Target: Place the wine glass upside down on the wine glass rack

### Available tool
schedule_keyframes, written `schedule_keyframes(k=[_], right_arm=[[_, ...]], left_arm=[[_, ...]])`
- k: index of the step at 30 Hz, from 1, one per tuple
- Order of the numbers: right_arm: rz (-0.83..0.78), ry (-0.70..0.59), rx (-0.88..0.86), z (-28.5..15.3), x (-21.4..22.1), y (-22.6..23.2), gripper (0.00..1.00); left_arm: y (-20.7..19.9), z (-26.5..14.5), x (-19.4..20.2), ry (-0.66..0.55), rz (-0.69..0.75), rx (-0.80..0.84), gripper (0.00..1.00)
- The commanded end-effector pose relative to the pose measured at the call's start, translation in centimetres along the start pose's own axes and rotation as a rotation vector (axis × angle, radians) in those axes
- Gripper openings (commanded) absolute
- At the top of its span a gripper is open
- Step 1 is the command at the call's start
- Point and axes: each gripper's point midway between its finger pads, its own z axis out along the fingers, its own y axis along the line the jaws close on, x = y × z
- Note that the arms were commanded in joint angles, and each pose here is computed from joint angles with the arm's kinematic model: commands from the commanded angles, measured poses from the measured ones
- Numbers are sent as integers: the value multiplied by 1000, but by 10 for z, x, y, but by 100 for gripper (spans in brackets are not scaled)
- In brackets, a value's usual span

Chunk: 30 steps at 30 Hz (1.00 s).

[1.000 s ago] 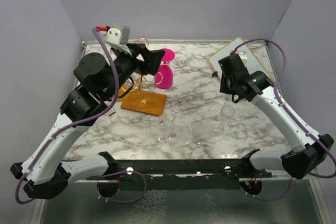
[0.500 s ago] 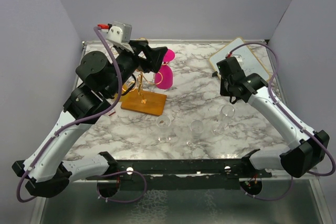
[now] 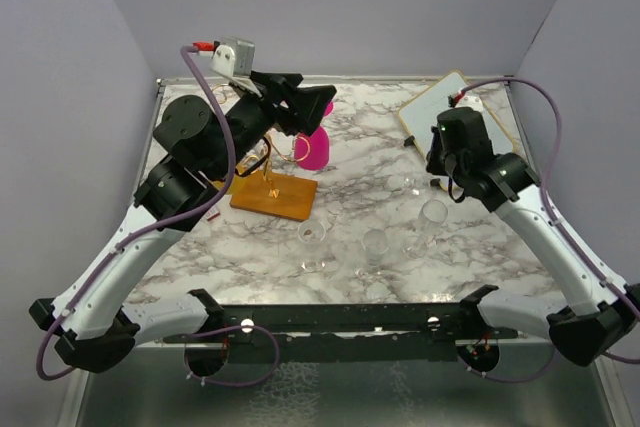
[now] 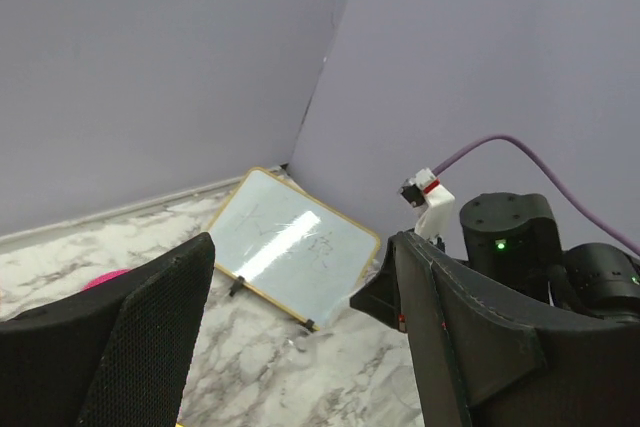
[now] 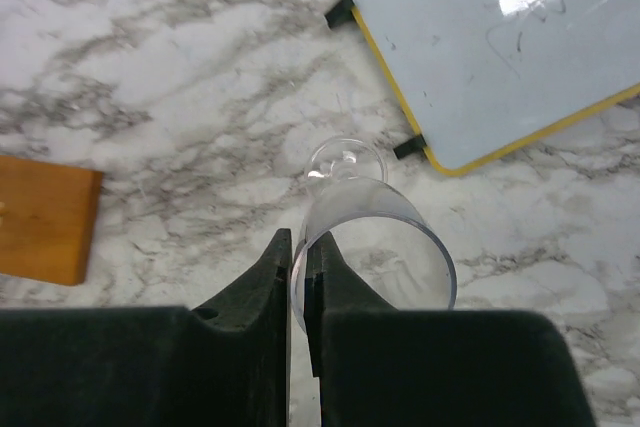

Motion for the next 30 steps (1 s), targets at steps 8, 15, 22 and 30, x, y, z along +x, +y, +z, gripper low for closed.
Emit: schedule_keyframes(k=[8, 15, 22, 30], right_arm=[[305, -570, -385, -94, -131, 35, 1], [418, -762, -566, -153, -171, 39, 1], [485, -852, -709, -195, -191, 43, 1], [526, -863, -812, -214, -191, 48, 1]], left_arm=[[-29, 49, 24, 22, -440, 109, 76], [-22, 90, 55, 58, -737, 31, 72], [-11, 114, 65, 8, -823, -97, 70], [-8, 129, 49, -110, -891, -127, 71]])
